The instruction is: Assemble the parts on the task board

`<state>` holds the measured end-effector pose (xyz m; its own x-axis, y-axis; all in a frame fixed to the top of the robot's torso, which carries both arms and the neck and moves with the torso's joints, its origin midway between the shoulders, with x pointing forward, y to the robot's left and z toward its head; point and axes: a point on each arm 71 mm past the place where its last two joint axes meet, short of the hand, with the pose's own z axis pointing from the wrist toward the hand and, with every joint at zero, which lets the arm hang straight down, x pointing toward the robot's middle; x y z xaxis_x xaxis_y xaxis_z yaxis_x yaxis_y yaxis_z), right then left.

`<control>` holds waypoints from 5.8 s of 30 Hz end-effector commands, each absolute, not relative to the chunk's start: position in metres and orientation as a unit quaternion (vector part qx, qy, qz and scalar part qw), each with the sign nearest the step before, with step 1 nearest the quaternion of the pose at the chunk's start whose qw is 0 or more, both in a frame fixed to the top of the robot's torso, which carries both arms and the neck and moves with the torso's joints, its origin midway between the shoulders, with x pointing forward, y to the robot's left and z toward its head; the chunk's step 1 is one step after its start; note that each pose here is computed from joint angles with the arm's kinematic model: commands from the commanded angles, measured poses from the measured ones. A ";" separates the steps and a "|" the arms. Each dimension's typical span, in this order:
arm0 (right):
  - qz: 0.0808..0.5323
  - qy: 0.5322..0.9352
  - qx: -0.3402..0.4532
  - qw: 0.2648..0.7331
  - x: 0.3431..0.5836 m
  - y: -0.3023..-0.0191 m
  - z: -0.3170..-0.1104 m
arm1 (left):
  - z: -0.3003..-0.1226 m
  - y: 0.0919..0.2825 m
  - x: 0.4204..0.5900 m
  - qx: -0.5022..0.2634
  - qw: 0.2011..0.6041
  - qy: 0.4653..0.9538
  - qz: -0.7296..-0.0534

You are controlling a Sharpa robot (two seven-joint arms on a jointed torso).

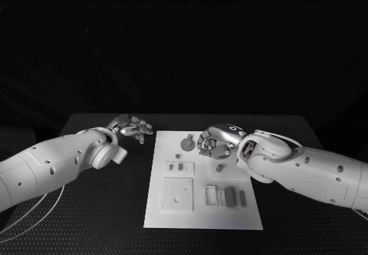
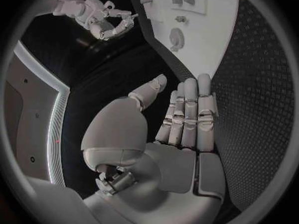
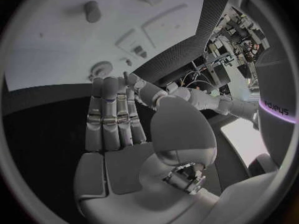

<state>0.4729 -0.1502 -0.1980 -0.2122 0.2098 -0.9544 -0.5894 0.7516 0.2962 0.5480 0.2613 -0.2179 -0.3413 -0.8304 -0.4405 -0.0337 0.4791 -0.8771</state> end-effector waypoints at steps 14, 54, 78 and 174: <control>0.336 0.712 -0.227 0.574 0.449 -0.104 -0.227 | -0.215 0.249 0.549 -0.305 0.487 0.700 -0.425; 0.333 0.730 -0.269 0.533 0.423 -0.086 -0.279 | -0.215 0.245 0.548 -0.304 0.482 0.702 -0.428; 0.330 0.728 -0.265 0.540 0.422 -0.091 -0.278 | -0.216 0.246 0.549 -0.304 0.479 0.704 -0.427; 0.233 0.761 -0.187 0.576 0.473 -0.214 -0.230 | -0.216 0.249 0.550 -0.302 0.482 0.702 -0.429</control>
